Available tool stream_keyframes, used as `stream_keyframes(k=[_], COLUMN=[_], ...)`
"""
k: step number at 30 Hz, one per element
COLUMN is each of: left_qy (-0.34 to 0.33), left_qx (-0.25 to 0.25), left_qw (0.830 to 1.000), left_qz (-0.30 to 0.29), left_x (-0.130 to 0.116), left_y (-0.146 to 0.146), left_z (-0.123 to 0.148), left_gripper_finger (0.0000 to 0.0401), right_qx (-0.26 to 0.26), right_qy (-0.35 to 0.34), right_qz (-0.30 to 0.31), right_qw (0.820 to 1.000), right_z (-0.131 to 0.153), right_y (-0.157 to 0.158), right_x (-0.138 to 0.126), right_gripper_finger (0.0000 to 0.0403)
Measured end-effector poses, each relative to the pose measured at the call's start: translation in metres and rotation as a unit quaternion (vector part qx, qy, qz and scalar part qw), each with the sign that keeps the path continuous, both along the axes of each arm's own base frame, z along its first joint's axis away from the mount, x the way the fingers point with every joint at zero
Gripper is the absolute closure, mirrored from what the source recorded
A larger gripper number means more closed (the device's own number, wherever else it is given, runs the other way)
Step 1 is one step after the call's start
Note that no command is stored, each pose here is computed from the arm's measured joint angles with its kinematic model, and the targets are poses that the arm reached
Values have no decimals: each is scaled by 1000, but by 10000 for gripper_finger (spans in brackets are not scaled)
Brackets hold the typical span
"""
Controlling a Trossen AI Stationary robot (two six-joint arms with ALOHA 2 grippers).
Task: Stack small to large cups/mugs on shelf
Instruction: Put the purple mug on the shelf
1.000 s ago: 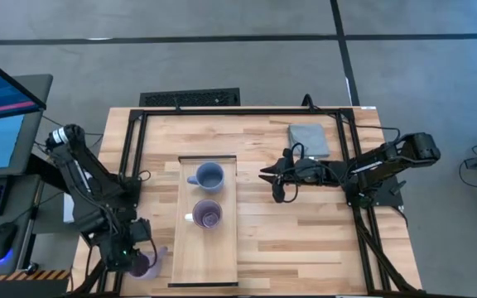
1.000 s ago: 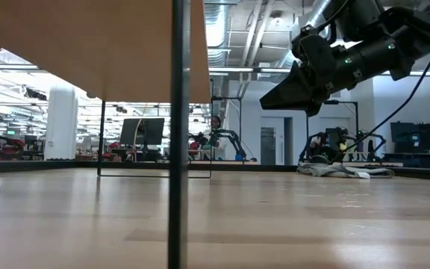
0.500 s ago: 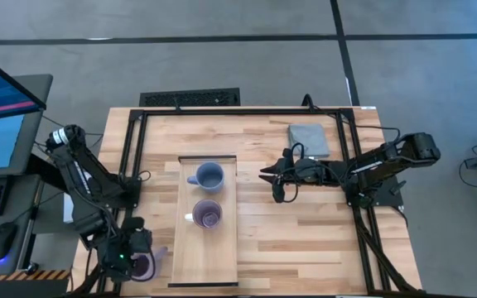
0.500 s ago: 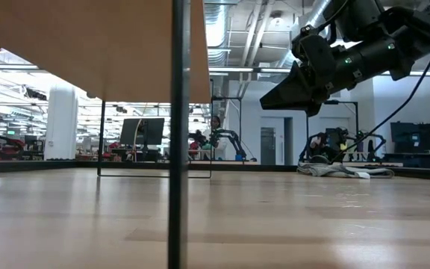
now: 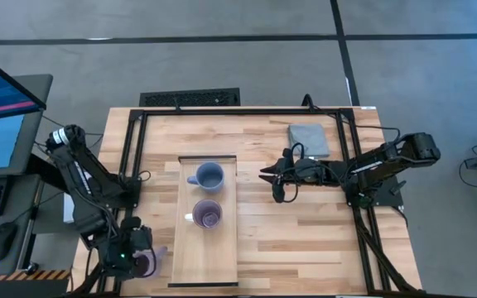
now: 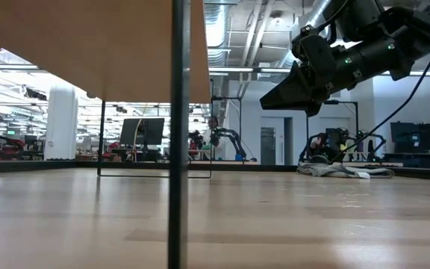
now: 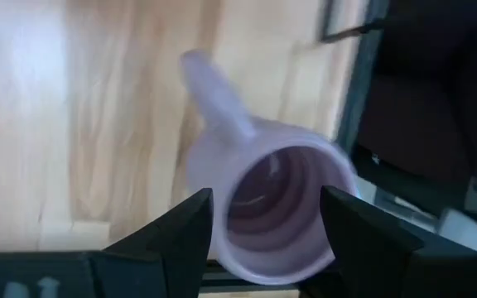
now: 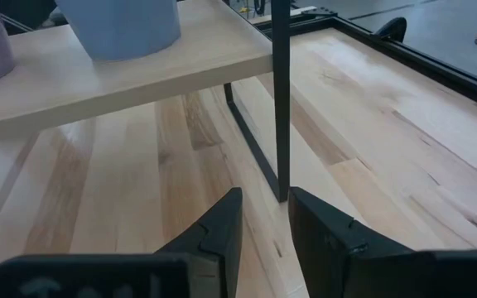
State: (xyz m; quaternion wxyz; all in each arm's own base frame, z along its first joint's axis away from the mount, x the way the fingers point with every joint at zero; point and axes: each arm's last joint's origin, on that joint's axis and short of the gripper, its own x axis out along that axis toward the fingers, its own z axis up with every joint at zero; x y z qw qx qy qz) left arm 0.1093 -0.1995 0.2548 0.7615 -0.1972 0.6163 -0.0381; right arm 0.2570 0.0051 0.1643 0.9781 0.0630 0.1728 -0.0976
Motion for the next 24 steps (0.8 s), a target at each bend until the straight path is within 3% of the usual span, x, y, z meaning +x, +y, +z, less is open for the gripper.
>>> stream_keyframes(k=[5, 10, 18, 24], left_qy=[25, 33, 40, 21], left_qx=[3, 7, 6, 20], left_qw=[998, 997, 998, 1000], left_qz=[53, 65, 57, 10], left_x=[-2, -3, -3, -3], left_y=[3, 5, 5, 5], left_z=[-11, -16, -19, -19], left_gripper_finger=[186, 186, 186, 186], right_qx=[0, 0, 0, 0], right_qy=[0, -1, -1, -1], right_qz=[0, 0, 0, 0], right_qw=[1000, 1000, 1000, 1000], right_z=[0, 0, 0, 0], right_y=[0, 0, 0, 0], right_x=[0, 0, 0, 0], right_gripper_finger=[280, 280, 280, 280])
